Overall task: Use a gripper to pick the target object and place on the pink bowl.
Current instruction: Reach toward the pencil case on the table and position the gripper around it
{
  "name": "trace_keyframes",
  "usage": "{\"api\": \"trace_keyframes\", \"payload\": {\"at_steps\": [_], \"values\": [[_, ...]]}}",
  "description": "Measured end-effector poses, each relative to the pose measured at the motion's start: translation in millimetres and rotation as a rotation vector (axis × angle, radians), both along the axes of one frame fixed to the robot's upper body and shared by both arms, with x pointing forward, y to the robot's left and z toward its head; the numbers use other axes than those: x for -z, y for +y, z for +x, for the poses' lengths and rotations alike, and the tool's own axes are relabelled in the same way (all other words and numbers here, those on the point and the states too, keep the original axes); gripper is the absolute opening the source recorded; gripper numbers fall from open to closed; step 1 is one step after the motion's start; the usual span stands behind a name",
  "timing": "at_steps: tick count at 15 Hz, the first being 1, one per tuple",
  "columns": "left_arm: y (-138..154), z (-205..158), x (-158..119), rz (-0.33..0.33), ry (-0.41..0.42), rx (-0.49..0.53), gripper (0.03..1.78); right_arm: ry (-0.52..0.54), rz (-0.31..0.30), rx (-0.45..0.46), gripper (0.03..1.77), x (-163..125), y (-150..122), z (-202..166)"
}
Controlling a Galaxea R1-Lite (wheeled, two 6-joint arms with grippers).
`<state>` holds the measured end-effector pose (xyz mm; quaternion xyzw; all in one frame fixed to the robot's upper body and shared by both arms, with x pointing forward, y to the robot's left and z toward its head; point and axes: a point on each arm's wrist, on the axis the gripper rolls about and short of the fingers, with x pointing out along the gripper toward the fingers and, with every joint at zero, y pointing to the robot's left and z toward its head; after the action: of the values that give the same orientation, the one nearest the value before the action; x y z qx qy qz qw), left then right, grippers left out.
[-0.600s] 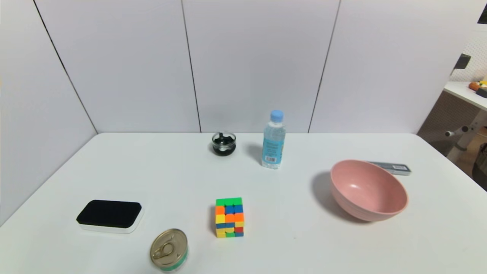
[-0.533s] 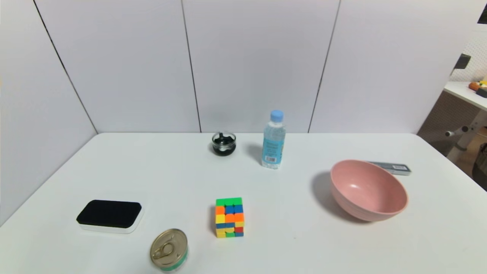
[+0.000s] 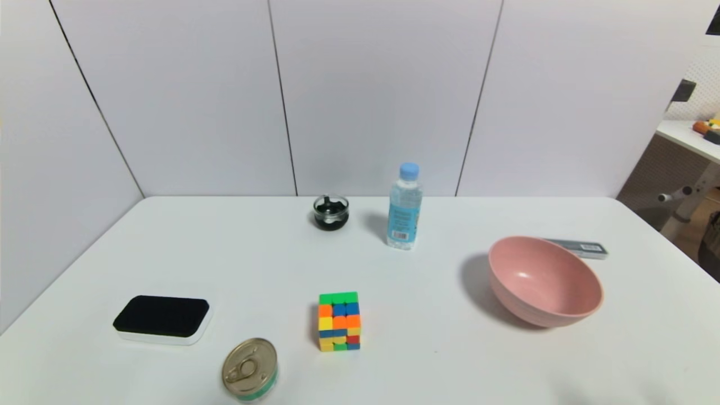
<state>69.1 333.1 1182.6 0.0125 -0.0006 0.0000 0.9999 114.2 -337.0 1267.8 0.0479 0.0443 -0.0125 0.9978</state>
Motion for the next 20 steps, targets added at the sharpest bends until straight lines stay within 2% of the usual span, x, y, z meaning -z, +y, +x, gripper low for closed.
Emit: {"api": "trace_keyframes", "payload": {"at_steps": [3, 6, 8, 11, 13, 15, 17, 20], "values": [[0.0, 0.0, 0.0, 0.0, 0.0, 0.0, 1.69, 0.007, 0.023, 0.028, 1.7, -69.7, -1.5, 44.0], [0.0, 0.0, 0.0, 0.0, 0.0, 0.0, 1.69, 0.08, 0.027, 0.091, 1.7, -120.1, -10.6, 93.2], [0.0, 0.0, 0.0, 0.0, 0.0, 0.0, 1.69, 0.16, 0.025, 0.125, 1.7, -137.3, -20.7, 128.7], [0.0, 0.0, 0.0, 0.0, 0.0, 0.0, 1.69, 0.284, -0.058, 0.112, 1.7, -138.2, -50.2, 176.2], [0.0, 0.0, 0.0, 0.0, 0.0, 0.0, 1.69, 0.347, -0.14, 0.001, 1.7, -124.6, -78.1, 200.0], [0.0, 0.0, 0.0, 0.0, 0.0, 0.0, 1.69, 0.374, -0.24, -0.157, 1.7, -107.2, -101.1, 220.4], [0.0, 0.0, 0.0, 0.0, 0.0, 0.0, 1.69, 0.375, -0.338, -0.284, 1.7, -92.4, -115.3, 241.2], [0.0, 0.0, 0.0, 0.0, 0.0, 0.0, 1.69, 0.368, -0.452, -0.466, 1.7, -70.8, -123.6, 273.8]]}}
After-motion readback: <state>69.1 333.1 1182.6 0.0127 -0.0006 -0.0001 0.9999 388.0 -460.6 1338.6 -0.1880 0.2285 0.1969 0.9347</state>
